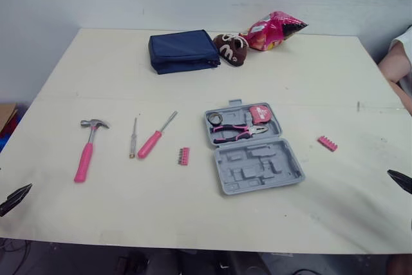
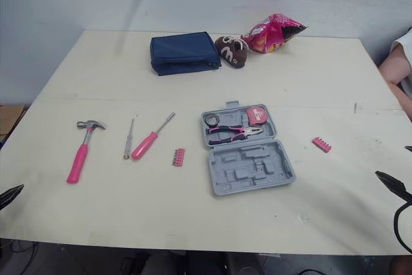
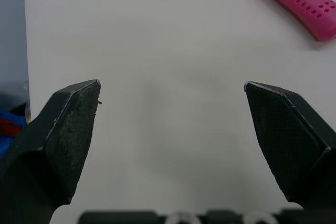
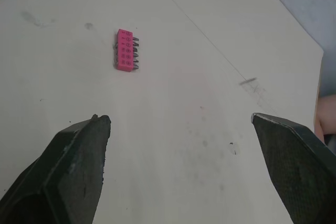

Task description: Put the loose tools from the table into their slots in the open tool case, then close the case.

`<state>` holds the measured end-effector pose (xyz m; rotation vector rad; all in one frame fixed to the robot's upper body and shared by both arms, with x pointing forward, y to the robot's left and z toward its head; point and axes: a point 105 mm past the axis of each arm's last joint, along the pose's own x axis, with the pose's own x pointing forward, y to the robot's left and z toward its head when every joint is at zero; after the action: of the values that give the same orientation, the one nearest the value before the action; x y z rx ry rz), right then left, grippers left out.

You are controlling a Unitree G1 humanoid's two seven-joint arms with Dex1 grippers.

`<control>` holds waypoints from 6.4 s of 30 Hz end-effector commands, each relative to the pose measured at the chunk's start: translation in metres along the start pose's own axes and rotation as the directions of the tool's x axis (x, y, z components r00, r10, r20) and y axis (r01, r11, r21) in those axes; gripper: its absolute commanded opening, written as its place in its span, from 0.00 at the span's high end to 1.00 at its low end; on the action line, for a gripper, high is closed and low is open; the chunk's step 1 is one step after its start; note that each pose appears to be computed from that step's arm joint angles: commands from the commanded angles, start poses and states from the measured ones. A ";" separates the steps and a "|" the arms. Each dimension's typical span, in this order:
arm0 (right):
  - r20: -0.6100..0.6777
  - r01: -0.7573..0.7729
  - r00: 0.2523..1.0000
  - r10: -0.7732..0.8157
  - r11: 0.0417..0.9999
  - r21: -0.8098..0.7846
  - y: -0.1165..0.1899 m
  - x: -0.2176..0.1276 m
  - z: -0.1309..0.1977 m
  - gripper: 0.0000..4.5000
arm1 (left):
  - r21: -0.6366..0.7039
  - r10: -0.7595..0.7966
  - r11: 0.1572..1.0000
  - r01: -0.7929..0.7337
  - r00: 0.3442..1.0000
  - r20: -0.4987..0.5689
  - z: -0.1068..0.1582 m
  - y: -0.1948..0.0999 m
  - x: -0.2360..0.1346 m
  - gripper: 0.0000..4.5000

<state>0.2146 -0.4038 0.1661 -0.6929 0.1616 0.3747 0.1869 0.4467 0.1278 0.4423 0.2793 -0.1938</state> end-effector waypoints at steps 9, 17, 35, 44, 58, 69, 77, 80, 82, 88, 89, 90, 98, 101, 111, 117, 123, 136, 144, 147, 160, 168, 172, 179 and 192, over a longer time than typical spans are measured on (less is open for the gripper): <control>0.248 -0.292 0.930 0.271 0.955 0.050 0.037 0.072 0.079 0.00 | 0.156 -0.426 0.904 0.398 0.862 0.274 0.119 -0.125 0.047 0.01; 0.219 -0.373 0.909 0.355 0.927 0.046 0.051 0.110 0.081 0.11 | 0.150 -0.526 0.850 0.505 0.797 0.295 0.157 -0.195 0.089 0.06; 0.126 -0.358 0.925 0.360 0.933 -0.033 0.083 0.183 0.060 1.00 | 0.174 -0.697 0.717 0.675 0.703 0.142 0.179 -0.319 0.158 0.98; 0.152 -0.368 0.917 0.370 0.929 -0.043 0.088 0.190 0.058 1.00 | 0.204 -0.667 0.740 0.641 0.739 0.097 0.184 -0.334 0.177 0.98; 0.157 -0.363 0.916 0.370 0.929 -0.075 0.092 0.204 0.057 1.00 | 0.150 -0.590 0.806 0.573 0.799 0.114 0.192 -0.326 0.196 0.98; 0.295 -0.496 0.806 0.513 0.858 -0.135 0.117 0.192 0.077 1.00 | 0.186 -0.664 0.748 0.637 0.726 0.179 0.197 -0.338 0.189 0.98; 0.313 -0.701 0.670 0.673 0.713 -0.030 0.138 0.139 0.077 1.00 | 0.209 -0.769 0.639 0.740 0.620 0.156 0.183 -0.338 0.168 0.98; 0.293 -0.696 0.685 0.667 0.718 -0.009 0.141 0.126 0.077 1.00 | 0.202 -0.798 0.603 0.772 0.583 0.153 0.177 -0.338 0.154 0.98; 0.286 -0.684 0.701 0.653 0.730 0.009 0.142 0.122 0.076 1.00 | 0.208 -0.823 0.568 0.796 0.556 0.118 0.167 -0.341 0.144 0.98; 0.283 -0.655 0.730 0.622 0.756 0.026 0.148 0.120 0.076 1.00 | 0.178 -0.809 0.588 0.789 0.576 0.119 0.161 -0.338 0.140 0.98; 0.284 -0.646 0.736 0.614 0.762 0.028 0.148 0.121 0.076 1.00 | 0.172 -0.805 0.593 0.787 0.580 0.122 0.161 -0.337 0.140 0.98; 0.280 -0.649 0.735 0.618 0.760 0.026 0.149 0.121 0.076 1.00 | 0.176 -0.802 0.597 0.783 0.586 0.117 0.160 -0.336 0.140 0.98; 0.190 -0.626 0.767 0.612 0.780 0.013 0.139 0.114 0.061 1.00 | 0.179 -0.758 0.651 0.737 0.643 0.110 0.159 -0.303 0.127 0.98; 0.144 -0.588 0.801 0.581 0.809 0.012 0.118 0.096 0.047 1.00 | 0.198 -0.757 0.652 0.732 0.642 0.119 0.161 -0.281 0.106 0.98; 0.101 -0.349 0.933 0.344 0.936 0.036 0.049 0.020 0.028 0.49 | 0.023 -0.447 0.891 0.453 0.868 0.217 0.101 -0.134 0.042 0.52; 0.027 -0.263 0.965 0.263 0.965 0.000 0.023 -0.012 0.005 0.00 | -0.037 -0.104 0.994 0.106 0.993 0.050 0.032 -0.032 -0.011 0.01; 0.012 -0.103 0.995 0.102 0.993 0.064 0.001 -0.029 -0.012 0.00 | -0.078 0.107 0.991 -0.111 0.993 -0.049 0.001 0.014 -0.050 0.01; 0.394 -0.366 0.846 0.359 0.929 -0.060 0.060 0.040 0.066 0.00 | -0.183 0.029 0.983 -0.014 0.996 0.081 0.065 -0.037 -0.003 0.01; 0.514 -0.480 0.725 0.459 0.871 -0.101 0.086 0.065 0.109 0.00 | -0.393 -0.033 0.919 0.030 0.999 -0.002 0.121 -0.107 0.067 0.01; 0.540 -0.503 0.694 0.477 0.857 -0.111 0.090 0.067 0.120 0.00 | -0.419 0.016 0.906 -0.049 0.997 -0.082 0.129 -0.114 0.090 0.01; 0.581 -0.484 0.675 0.454 0.868 -0.116 0.103 0.064 0.137 0.00 | -0.441 0.003 0.894 -0.082 0.984 -0.177 0.141 -0.143 0.156 0.01; 0.611 -0.457 0.665 0.429 0.881 -0.121 0.108 0.061 0.145 0.00 | -0.424 -0.044 0.905 -0.049 0.977 -0.206 0.133 -0.161 0.174 0.01; 0.623 -0.462 0.649 0.435 0.877 -0.132 0.112 0.060 0.149 0.00 | -0.423 -0.026 0.903 -0.078 0.972 -0.235 0.125 -0.164 0.176 0.01; 0.669 -0.501 0.587 0.456 0.853 -0.142 0.122 0.058 0.165 0.00 | -0.434 -0.040 0.894 -0.110 0.945 -0.324 0.097 -0.172 0.175 0.06; 0.668 -0.484 0.596 0.447 0.863 -0.145 0.121 0.054 0.161 0.00 | -0.489 -0.044 0.857 -0.162 0.923 -0.383 0.066 -0.176 0.162 1.00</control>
<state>0.2242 -0.1949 0.1959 -0.3874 -0.3289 1.1348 0.3259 0.2340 0.0988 -0.0306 0.5483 0.0076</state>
